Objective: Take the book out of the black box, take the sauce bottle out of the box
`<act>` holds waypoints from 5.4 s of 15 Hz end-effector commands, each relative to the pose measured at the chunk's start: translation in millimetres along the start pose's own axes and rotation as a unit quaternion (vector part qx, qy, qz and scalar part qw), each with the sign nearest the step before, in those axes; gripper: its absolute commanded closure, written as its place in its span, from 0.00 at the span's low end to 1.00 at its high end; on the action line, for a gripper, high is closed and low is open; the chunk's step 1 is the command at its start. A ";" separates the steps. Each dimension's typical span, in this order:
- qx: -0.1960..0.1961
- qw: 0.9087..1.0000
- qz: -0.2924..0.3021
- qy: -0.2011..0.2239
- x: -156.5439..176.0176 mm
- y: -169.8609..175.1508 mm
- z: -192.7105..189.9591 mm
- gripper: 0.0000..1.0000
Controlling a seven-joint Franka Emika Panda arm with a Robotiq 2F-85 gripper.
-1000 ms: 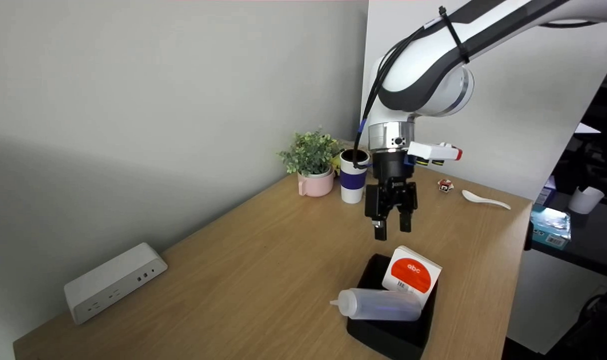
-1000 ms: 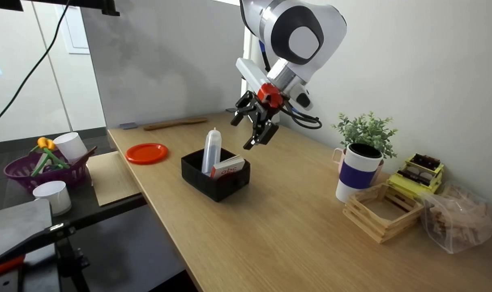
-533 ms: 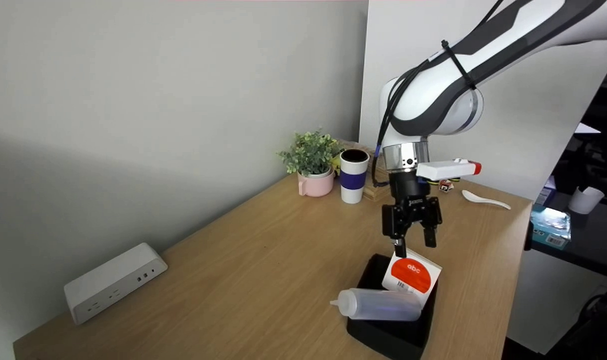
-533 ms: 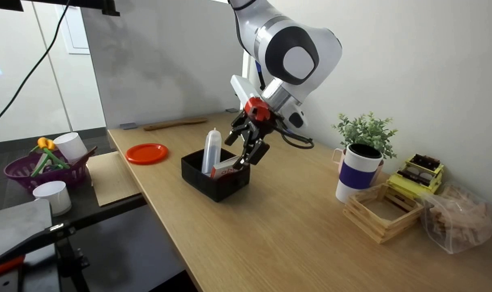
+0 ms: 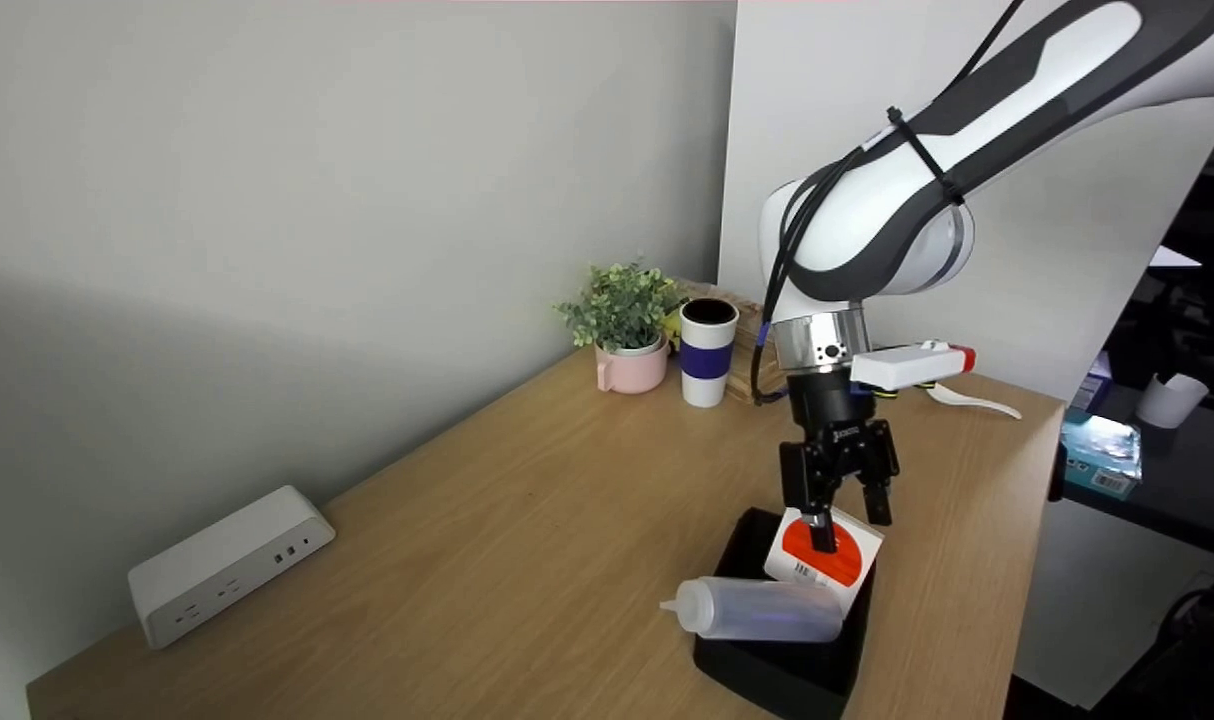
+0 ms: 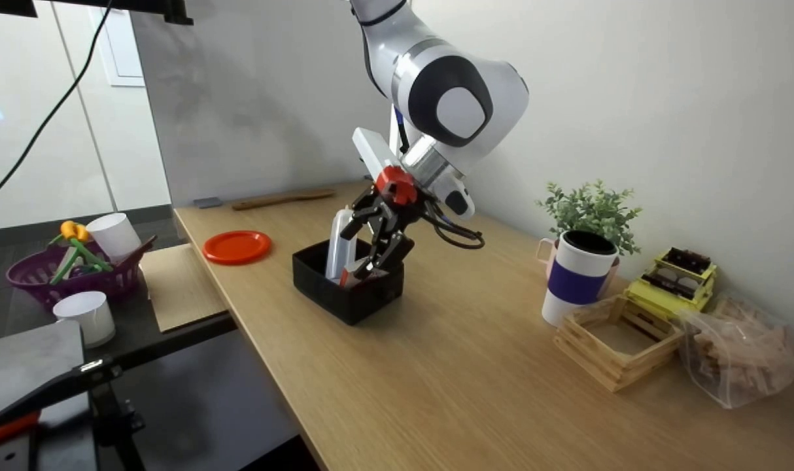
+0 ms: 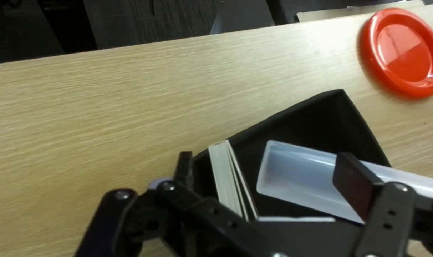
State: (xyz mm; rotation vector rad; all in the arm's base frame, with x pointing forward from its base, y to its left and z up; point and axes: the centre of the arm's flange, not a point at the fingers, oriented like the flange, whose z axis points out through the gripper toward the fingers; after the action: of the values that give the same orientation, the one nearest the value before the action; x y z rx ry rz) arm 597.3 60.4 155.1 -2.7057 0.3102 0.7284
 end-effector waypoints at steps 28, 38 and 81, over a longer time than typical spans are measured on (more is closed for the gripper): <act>-0.060 0.995 -0.060 -0.052 21.8 -3.0 -14.2 0.97; -0.076 0.996 -0.046 -0.011 -17.4 -24.3 -20.3 0.97; -0.263 0.957 0.043 -0.117 -24.2 -1.8 -34.4 0.97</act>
State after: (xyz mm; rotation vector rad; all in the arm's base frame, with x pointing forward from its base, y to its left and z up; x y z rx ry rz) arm 568.8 45.0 200.3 -3.0281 0.2768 1.2244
